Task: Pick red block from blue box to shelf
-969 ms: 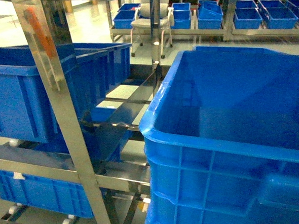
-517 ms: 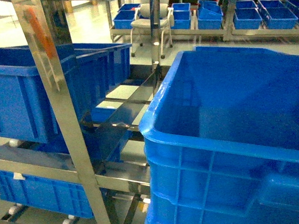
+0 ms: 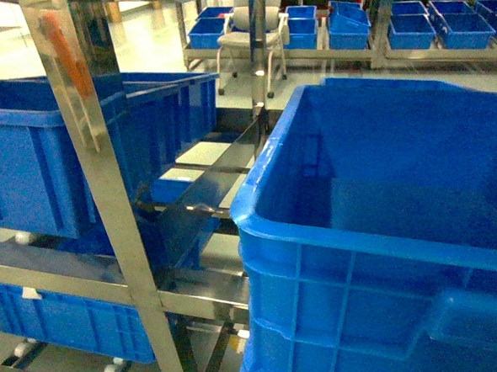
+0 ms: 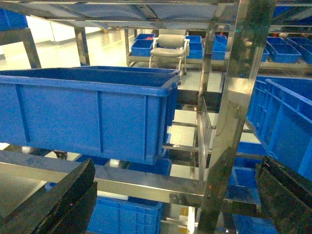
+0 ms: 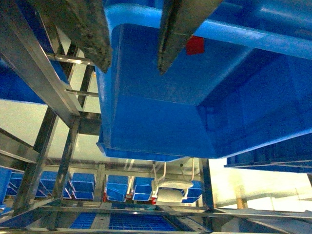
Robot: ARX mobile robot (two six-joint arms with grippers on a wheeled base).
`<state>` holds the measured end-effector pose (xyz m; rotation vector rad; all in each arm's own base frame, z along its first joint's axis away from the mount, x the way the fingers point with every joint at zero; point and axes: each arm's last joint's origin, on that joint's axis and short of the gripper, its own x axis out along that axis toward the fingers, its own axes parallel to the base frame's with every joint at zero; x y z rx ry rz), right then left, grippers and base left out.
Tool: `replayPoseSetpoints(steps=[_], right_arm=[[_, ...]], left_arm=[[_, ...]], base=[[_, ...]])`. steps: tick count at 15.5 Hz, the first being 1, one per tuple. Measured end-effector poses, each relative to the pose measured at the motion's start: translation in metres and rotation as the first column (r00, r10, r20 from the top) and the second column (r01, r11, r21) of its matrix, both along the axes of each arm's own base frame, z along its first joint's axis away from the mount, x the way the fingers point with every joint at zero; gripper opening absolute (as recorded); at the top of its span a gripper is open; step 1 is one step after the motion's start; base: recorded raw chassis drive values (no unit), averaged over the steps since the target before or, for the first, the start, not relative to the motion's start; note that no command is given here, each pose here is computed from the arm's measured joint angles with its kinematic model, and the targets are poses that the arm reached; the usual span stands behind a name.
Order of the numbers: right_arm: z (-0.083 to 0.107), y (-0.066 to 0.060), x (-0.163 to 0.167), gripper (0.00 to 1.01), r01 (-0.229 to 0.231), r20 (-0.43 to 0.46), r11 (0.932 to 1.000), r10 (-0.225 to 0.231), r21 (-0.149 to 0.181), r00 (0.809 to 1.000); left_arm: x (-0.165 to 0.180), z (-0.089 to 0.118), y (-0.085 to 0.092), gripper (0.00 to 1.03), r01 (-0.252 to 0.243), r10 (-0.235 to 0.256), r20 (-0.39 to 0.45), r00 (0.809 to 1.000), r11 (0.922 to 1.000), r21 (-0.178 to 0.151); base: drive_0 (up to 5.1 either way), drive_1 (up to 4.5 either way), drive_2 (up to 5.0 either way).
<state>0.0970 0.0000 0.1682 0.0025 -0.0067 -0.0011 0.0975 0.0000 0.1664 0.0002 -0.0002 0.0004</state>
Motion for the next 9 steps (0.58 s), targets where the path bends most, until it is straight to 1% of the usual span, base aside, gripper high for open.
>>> replayPoseSetpoints(steps=[5, 6, 7, 9], right_arm=[[0.0000, 0.0000, 0.0000, 0.90, 0.000, 0.000, 1.0000, 0.000, 0.000, 1.000], [0.0000, 0.0000, 0.0000, 1.00, 0.000, 0.000, 1.0000, 0.000, 0.000, 1.000], [0.0000, 0.0000, 0.0000, 0.97, 0.000, 0.000, 1.0000, 0.000, 0.000, 1.000], [0.0000, 0.0000, 0.0000, 0.98, 0.000, 0.000, 1.0000, 0.000, 0.000, 1.000]], left_arm=[[0.0000, 0.0000, 0.0000, 0.98, 0.000, 0.000, 0.000, 1.000, 1.0000, 0.000], [0.0000, 0.0000, 0.0000, 0.98, 0.000, 0.000, 0.000, 1.000, 1.0000, 0.000], [0.0000, 0.0000, 0.0000, 0.98, 0.000, 0.000, 0.000, 1.000, 1.0000, 0.000], [0.0000, 0.0000, 0.0000, 0.98, 0.000, 0.000, 0.000, 1.000, 1.0000, 0.000]], base=[[0.0, 0.00, 0.0], [0.0, 0.00, 0.0], [0.0, 0.00, 0.0], [0.0, 0.00, 0.0]])
